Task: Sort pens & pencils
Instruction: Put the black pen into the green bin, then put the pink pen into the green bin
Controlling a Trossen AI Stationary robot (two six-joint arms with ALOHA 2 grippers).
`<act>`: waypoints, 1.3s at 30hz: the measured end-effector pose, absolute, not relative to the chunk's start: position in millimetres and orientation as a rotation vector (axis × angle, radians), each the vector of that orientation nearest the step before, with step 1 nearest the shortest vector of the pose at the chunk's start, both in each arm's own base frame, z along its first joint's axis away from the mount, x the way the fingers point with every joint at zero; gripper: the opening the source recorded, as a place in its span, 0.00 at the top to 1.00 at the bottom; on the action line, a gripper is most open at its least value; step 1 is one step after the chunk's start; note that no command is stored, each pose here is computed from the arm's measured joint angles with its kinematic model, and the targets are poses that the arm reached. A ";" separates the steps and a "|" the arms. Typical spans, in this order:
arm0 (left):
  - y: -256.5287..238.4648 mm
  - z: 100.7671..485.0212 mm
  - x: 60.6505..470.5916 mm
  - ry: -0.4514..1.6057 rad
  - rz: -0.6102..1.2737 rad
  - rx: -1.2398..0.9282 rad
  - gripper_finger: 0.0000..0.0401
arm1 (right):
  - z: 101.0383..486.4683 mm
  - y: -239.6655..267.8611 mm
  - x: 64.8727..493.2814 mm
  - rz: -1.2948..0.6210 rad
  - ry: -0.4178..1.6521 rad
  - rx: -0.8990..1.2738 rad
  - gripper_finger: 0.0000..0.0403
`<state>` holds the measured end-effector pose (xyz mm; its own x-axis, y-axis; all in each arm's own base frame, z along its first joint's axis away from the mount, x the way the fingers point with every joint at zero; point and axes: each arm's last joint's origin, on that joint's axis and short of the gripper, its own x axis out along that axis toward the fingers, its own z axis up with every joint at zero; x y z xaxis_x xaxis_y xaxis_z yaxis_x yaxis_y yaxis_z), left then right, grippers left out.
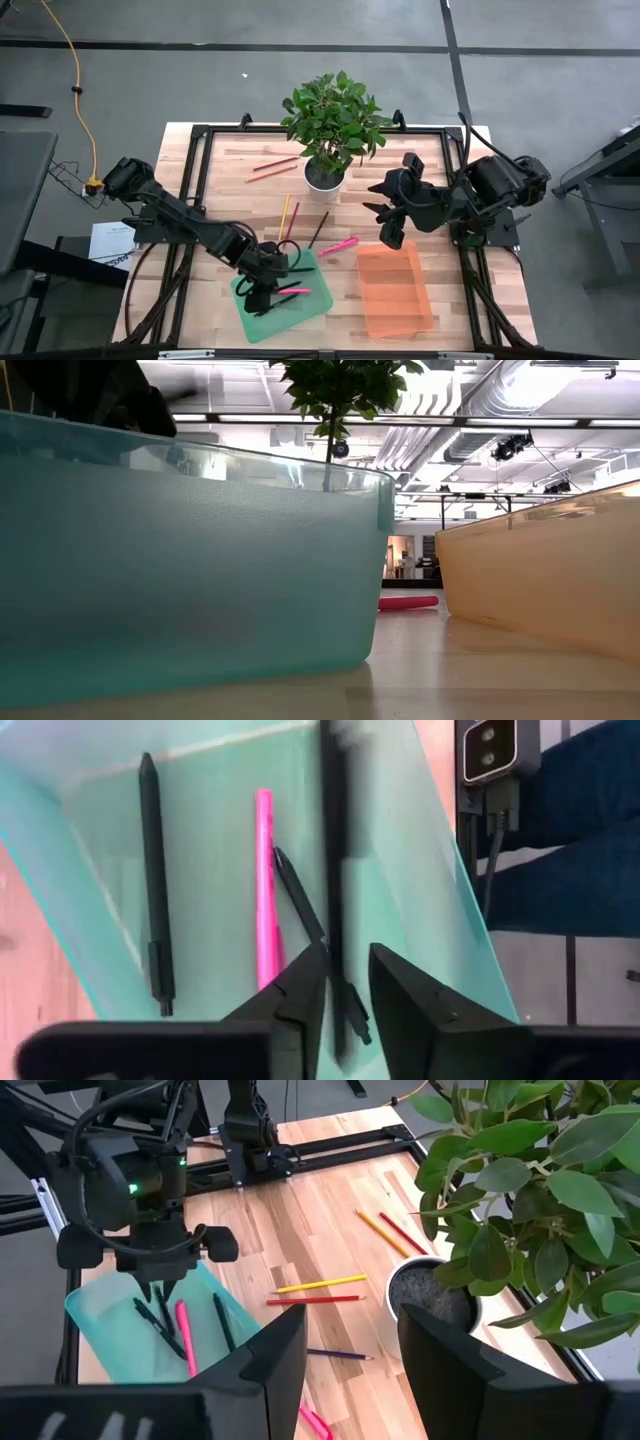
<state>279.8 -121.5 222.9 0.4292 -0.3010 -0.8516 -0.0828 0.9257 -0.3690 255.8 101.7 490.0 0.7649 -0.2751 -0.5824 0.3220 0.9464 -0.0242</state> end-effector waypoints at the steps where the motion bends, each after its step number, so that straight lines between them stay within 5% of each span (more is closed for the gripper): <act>1: -121.6 222.8 279.7 1.127 -0.141 -0.384 0.80 | 489.9 101.8 255.8 -0.321 0.622 0.080 0.63; 13: -122.8 231.6 287.5 0.985 -0.144 -0.357 0.75 | 485.7 104.6 260.3 -0.297 0.633 0.081 0.63; 29: -95.7 331.1 254.4 0.353 0.059 -0.272 0.75 | 386.1 110.7 311.1 -0.174 0.770 0.145 0.63; 39: -82.8 357.4 226.5 0.262 0.068 -0.227 0.75 | 348.1 80.6 285.6 -0.155 0.624 0.386 0.63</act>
<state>226.5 -82.8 357.4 0.9638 0.0369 -0.2641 -0.0958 0.9721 -0.2140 285.6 80.6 348.1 0.8028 -0.0263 -0.5956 0.2559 0.9175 0.3045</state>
